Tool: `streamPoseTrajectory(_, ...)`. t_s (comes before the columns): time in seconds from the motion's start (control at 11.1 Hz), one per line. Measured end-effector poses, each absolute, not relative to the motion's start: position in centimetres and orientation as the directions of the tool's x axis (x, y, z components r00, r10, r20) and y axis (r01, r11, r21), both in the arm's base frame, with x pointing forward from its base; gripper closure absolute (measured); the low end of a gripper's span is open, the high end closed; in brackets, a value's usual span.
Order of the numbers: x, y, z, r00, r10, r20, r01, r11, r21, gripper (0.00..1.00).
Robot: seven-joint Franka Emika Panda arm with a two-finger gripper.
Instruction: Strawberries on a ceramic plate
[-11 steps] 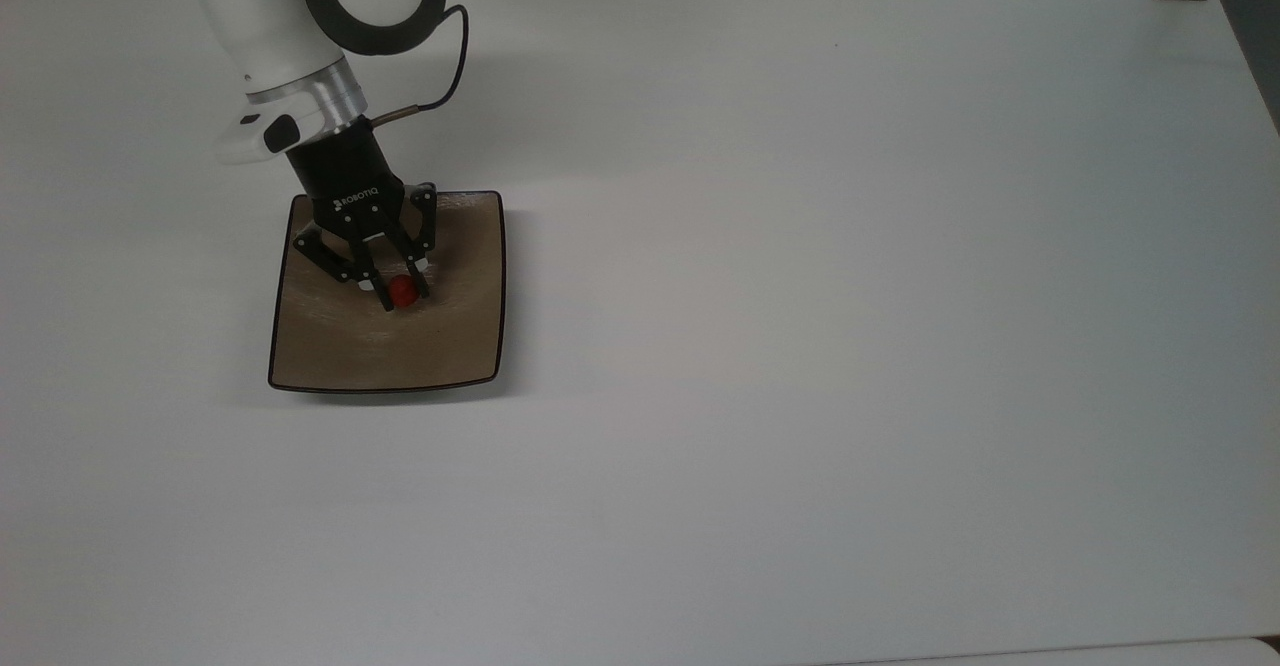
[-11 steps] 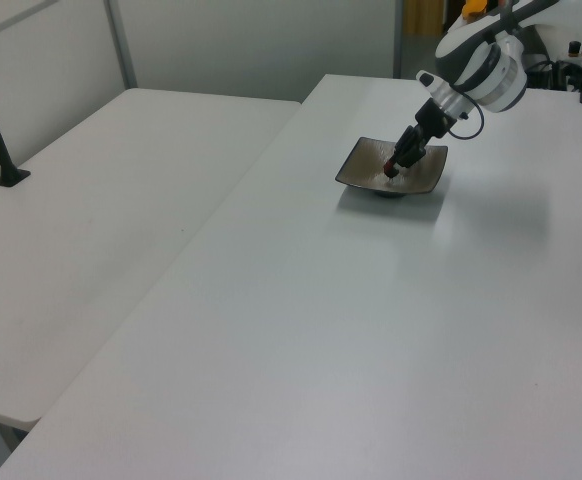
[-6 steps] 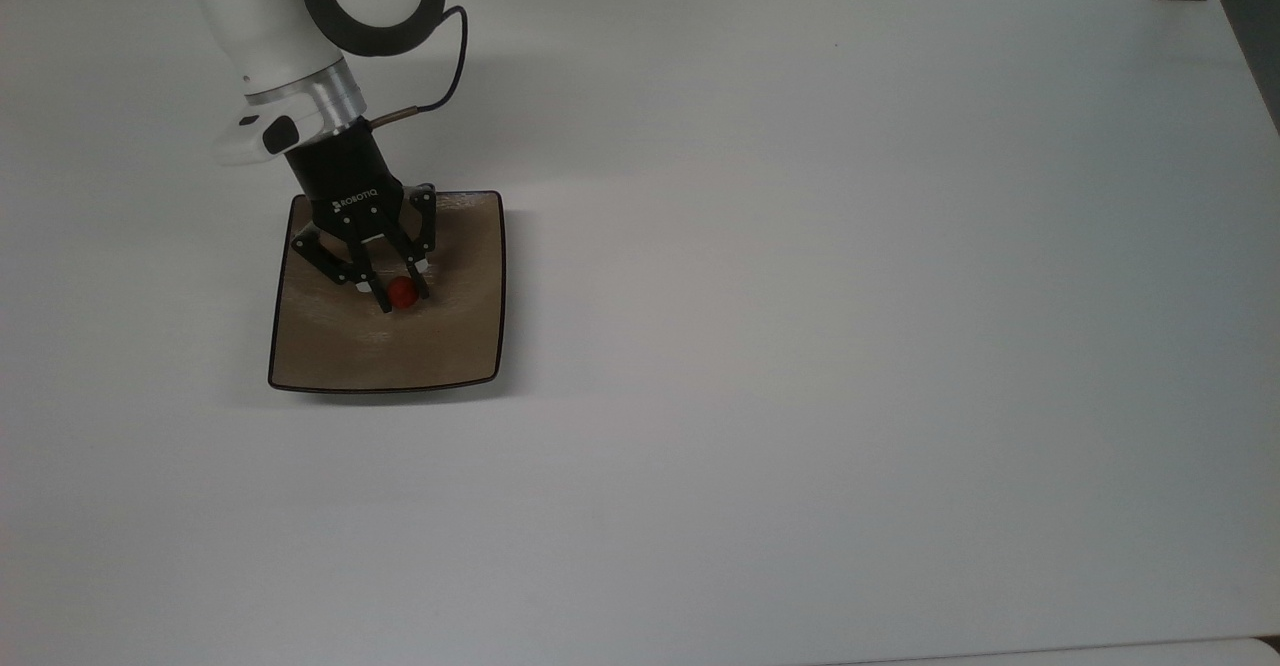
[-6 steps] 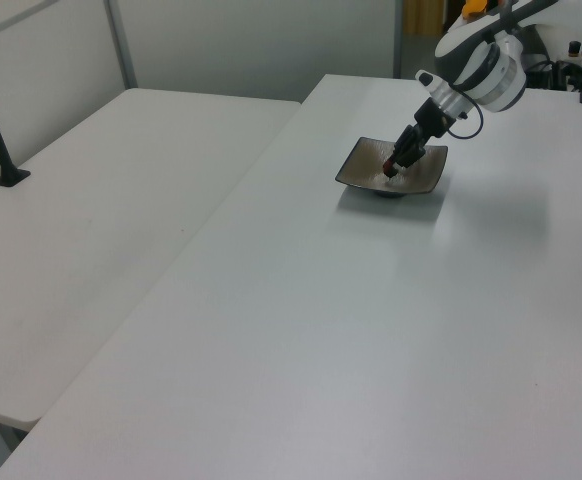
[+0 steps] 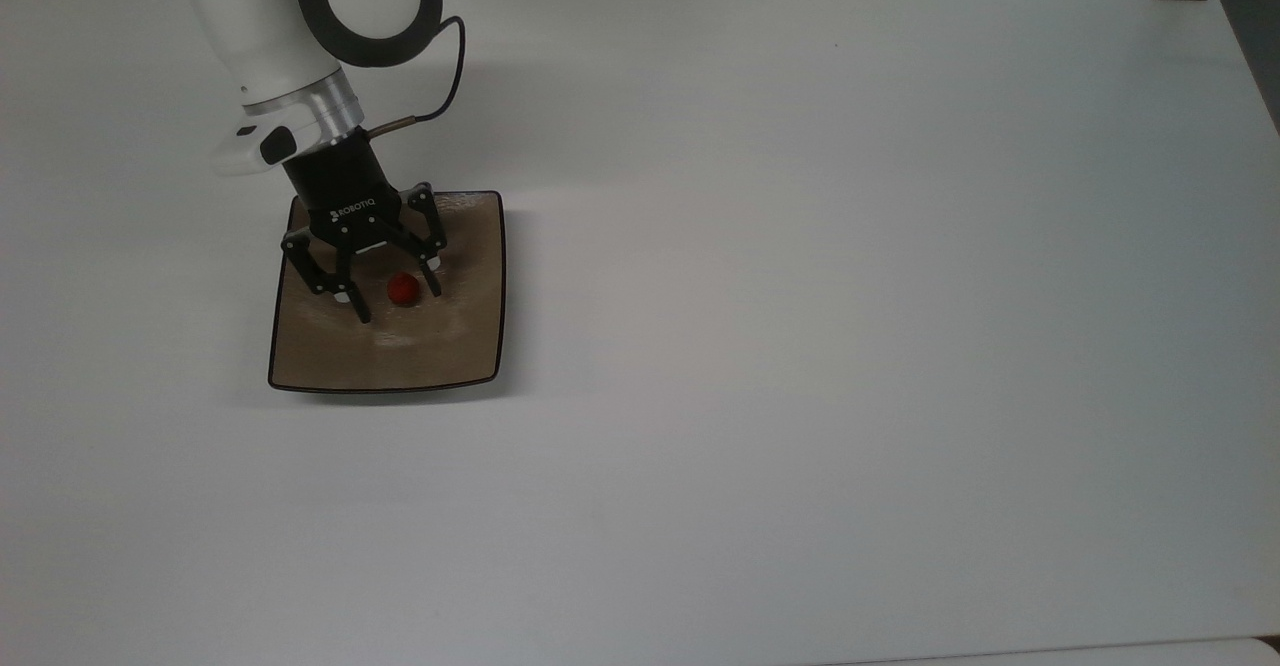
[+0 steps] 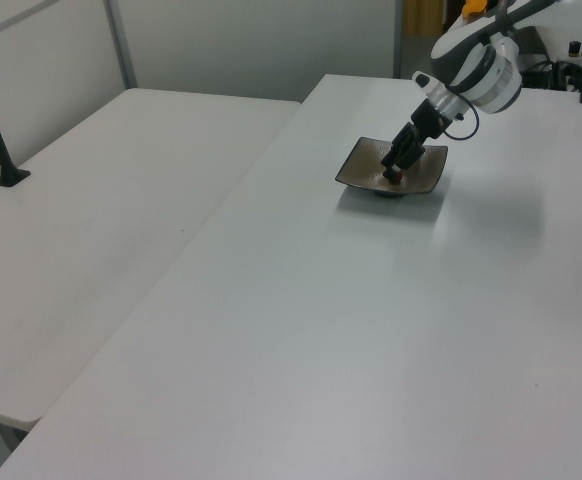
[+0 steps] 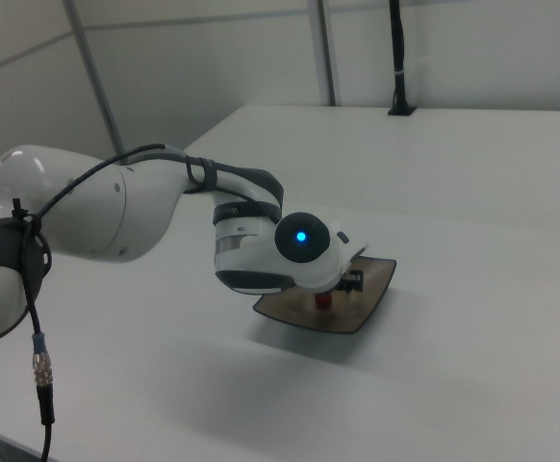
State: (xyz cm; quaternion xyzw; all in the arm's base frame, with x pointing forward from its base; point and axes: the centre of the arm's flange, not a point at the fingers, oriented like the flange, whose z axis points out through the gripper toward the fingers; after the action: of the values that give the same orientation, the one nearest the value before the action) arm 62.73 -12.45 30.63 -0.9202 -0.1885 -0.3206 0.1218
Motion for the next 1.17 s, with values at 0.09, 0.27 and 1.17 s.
streamPoseTrajectory(0.09,62.8,-12.5,30.7,0.723,0.269,0.637,0.425,-0.899,-0.103,0.07)
streamPoseTrajectory(0.27,62.9,-12.5,30.8,0.72,0.269,0.639,0.425,-0.9,-0.101,0.0)
streamPoseTrajectory(1.17,62.3,-15.3,51.3,0.543,0.242,0.804,0.406,-0.914,0.001,0.0)
